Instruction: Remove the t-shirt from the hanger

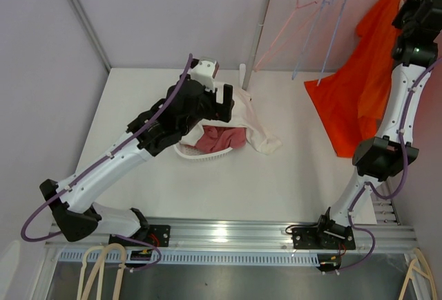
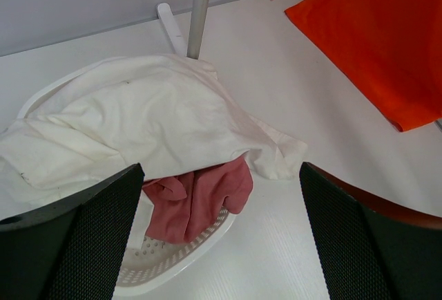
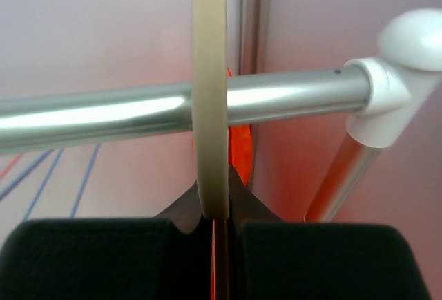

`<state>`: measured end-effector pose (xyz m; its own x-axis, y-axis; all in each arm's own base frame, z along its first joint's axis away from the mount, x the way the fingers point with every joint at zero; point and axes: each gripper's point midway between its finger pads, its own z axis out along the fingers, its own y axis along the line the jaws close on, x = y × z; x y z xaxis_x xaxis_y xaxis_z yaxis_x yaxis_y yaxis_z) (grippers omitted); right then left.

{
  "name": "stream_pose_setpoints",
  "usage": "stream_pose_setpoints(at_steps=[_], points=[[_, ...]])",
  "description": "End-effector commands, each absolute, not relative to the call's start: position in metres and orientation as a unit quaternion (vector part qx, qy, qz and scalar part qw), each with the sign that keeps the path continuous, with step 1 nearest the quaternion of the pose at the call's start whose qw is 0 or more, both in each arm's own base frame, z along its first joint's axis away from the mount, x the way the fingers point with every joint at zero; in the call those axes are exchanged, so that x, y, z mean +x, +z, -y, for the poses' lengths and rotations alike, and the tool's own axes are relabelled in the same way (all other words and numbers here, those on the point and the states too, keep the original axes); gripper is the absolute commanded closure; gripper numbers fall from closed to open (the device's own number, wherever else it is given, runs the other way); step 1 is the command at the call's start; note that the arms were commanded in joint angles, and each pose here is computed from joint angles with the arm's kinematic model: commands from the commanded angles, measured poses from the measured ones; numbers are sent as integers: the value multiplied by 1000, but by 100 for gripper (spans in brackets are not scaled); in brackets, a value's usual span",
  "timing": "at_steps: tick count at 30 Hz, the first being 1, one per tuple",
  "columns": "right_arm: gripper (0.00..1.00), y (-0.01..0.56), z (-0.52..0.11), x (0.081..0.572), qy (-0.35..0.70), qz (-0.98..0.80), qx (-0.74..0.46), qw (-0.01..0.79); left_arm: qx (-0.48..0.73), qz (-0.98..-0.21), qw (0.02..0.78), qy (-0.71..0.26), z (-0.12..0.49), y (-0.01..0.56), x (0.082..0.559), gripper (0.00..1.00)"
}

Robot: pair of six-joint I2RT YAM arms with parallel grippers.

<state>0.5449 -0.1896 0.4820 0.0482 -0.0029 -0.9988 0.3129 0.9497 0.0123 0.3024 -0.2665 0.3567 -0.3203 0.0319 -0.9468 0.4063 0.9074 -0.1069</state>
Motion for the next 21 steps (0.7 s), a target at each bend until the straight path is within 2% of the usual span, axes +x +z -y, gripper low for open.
stream_pose_setpoints(at_steps=[1, 11, 16, 17, 21], points=[[100, 582, 156, 492, -136, -595, 69, 789, 128, -775, 593, -178, 259, 379, 294, 1], [100, 574, 134, 464, -123, -615, 80, 774, 138, -767, 600, -179, 252, 385, 286, 0], [100, 537, 136, 446, -129, -633, 218, 731, 192, -740, 603, -229, 269, 389, 266, 0], [100, 530, 148, 431, -167, -625, 272, 712, 215, -733, 602, -233, 277, 386, 256, 1], [100, 522, 115, 404, -152, -630, 318, 692, 250, -704, 617, -247, 285, 391, 227, 1]])
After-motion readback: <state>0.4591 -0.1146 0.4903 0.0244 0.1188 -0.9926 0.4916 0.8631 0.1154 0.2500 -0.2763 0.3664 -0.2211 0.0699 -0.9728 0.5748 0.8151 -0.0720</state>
